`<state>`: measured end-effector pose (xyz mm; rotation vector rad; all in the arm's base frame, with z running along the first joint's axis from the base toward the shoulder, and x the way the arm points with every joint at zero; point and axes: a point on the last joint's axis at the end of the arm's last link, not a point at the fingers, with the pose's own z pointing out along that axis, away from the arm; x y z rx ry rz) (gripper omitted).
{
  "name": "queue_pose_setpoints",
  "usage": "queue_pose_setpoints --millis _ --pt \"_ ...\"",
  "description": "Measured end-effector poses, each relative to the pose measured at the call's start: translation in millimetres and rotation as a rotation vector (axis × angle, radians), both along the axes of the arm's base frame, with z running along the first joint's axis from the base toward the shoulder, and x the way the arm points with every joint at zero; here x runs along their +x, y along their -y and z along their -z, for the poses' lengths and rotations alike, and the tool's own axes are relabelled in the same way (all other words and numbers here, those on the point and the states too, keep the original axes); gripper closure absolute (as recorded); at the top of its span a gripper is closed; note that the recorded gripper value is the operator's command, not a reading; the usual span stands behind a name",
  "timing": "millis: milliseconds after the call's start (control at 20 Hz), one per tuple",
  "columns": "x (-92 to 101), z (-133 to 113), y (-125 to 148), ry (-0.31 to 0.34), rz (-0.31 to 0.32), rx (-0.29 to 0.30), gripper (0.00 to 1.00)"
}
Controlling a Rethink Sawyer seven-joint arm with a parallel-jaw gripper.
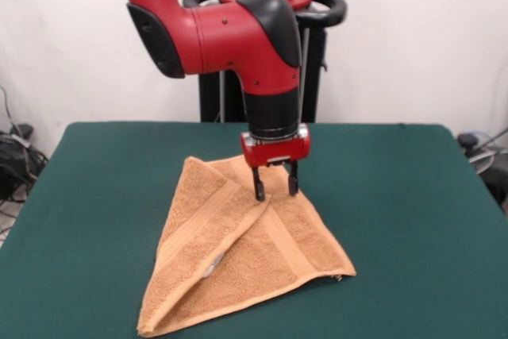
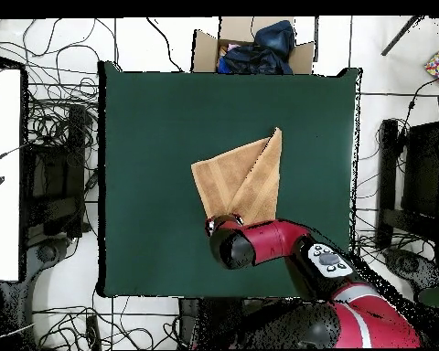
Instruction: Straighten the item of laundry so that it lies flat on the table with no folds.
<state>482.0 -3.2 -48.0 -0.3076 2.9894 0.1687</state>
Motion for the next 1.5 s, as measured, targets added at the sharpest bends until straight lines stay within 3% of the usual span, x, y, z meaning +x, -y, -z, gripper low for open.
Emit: queue_pose_setpoints --millis 1500 --pt "1.1 -0.1 11.8 0.002 0.023 -0.002 0.00"
